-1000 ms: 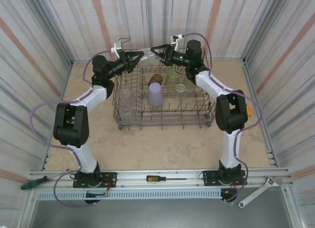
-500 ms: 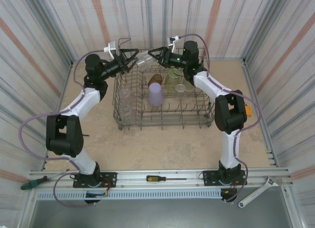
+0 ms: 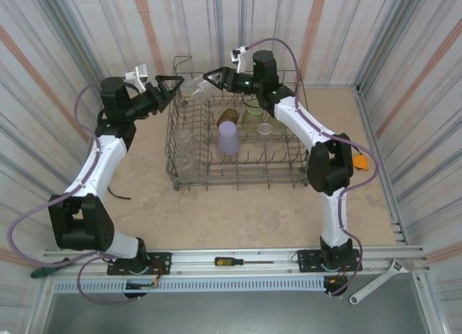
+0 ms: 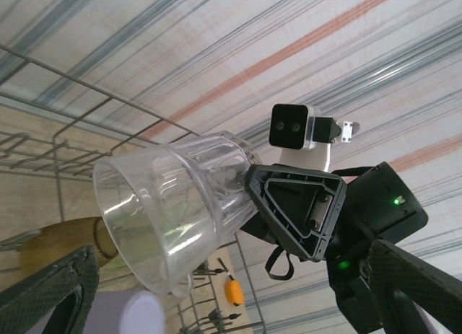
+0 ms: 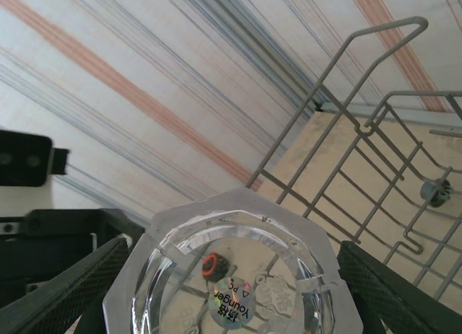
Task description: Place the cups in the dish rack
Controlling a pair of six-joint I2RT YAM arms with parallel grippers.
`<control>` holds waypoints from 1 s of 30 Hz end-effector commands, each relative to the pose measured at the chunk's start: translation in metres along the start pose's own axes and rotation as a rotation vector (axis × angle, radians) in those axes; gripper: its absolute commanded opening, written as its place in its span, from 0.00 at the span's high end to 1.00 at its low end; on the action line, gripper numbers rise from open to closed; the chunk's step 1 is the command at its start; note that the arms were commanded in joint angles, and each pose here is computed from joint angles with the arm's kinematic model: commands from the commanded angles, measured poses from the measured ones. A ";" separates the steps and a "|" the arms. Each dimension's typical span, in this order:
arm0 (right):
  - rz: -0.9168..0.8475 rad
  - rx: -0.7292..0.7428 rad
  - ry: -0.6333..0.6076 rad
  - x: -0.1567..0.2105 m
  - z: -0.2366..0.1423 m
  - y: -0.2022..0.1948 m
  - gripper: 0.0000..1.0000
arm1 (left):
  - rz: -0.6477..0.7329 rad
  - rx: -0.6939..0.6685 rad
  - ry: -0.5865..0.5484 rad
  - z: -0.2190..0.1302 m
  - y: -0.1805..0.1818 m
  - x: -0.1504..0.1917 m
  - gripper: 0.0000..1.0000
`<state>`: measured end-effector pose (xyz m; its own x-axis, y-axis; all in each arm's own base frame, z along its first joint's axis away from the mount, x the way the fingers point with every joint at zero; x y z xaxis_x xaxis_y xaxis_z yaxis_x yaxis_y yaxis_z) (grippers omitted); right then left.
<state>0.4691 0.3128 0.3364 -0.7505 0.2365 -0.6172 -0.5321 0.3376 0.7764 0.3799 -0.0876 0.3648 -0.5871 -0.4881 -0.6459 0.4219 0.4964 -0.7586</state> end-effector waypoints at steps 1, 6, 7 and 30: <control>-0.093 0.098 0.026 0.010 0.015 -0.010 0.58 | 0.065 -0.068 -0.007 -0.018 -0.002 -0.001 0.01; -0.189 0.187 0.052 0.024 0.032 -0.012 0.58 | 0.094 -0.150 -0.005 -0.032 0.001 0.000 0.01; -0.210 0.209 0.056 0.026 0.035 -0.012 0.58 | 0.106 -0.162 -0.005 -0.034 0.000 0.000 0.01; -0.583 0.397 0.122 0.076 0.095 -0.029 0.57 | 0.140 -0.336 -0.005 -0.087 0.007 0.014 0.01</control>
<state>0.4621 0.3996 0.2478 -0.5123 -0.1550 -0.8447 -0.6707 0.6865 0.2808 0.3248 -0.0339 0.3584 -0.5454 -0.4235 -0.7233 0.2535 0.7392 -0.6240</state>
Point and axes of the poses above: each hand's point on the last joint's axis, 136 mm out from that joint toward the fingers, its own z axis out along the fingers, its own y axis along the line the jaws close on, x = y × z, the point moved 7 cm from there along -z, back along the fingers, and after that the axes turned 7 degrees about z, right-handed, at the moved point
